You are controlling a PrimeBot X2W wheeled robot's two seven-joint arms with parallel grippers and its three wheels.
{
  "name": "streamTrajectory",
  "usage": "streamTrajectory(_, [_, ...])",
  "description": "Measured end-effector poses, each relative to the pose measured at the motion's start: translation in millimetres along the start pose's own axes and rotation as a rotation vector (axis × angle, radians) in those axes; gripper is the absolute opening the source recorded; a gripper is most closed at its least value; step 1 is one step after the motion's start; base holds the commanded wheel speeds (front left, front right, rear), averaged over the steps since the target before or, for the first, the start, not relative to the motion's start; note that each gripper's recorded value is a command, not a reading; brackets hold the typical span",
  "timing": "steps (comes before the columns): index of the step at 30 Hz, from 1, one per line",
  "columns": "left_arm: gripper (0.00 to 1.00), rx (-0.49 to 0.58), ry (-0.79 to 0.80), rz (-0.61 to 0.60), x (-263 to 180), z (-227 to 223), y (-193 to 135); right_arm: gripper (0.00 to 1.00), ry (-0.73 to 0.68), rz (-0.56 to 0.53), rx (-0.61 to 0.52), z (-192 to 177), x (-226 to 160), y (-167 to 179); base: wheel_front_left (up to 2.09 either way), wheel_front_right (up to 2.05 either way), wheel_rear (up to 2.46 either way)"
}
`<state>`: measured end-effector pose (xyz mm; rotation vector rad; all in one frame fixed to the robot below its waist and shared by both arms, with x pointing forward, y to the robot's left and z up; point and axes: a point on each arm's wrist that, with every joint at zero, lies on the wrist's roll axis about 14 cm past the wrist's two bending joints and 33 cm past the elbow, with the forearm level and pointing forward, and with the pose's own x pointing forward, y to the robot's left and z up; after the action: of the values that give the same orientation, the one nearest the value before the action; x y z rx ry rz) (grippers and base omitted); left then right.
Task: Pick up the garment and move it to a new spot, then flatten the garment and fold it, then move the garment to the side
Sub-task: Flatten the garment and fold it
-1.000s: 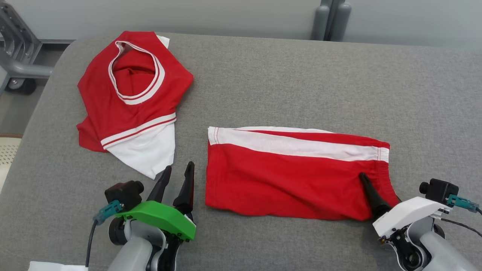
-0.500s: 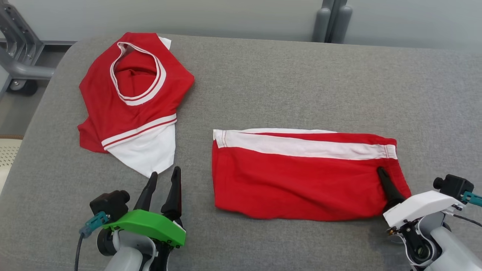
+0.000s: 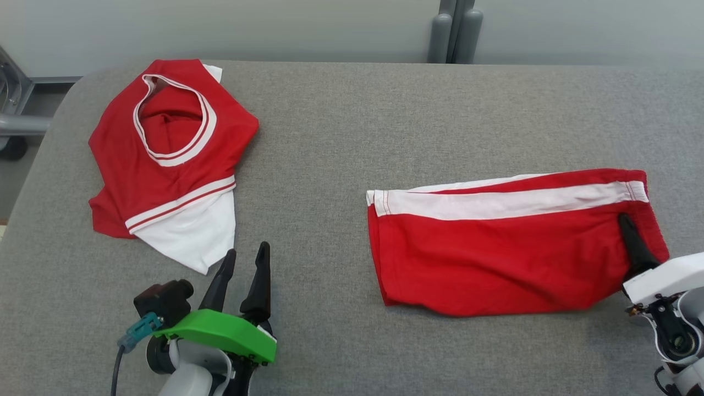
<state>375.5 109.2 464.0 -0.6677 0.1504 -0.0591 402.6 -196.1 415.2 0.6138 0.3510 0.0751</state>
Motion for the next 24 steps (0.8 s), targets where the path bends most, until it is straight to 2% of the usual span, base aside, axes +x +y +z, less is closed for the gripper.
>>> streamTrajectory(7, [1.0, 0.0, 0.014, -0.003, -6.1, -5.7, -2.5, 0.0, 0.024, 0.167, 0.053, -3.7, 7.9, 61.8, 0.0, 0.0, 0.0])
streamTrajectory(15, [1.0, 0.001, -0.012, -0.007, -13.5, 2.0, -4.5, 0.0, 0.13, 0.334, 0.013, -26.8, 3.0, 119.2, 0.0, 0.0, 0.0])
streamTrajectory(19, [1.0, -0.003, -0.022, 0.012, -21.8, 4.1, 0.6, 0.0, 0.187, 0.379, -0.017, -43.6, 0.5, 136.3, 0.0, 0.0, 0.0])
streamTrajectory(24, [1.0, -0.008, -0.033, 0.034, -32.6, 6.8, 6.7, 0.0, 0.248, 0.375, -0.057, -62.4, 2.1, 143.4, 0.0, 0.0, 0.0])
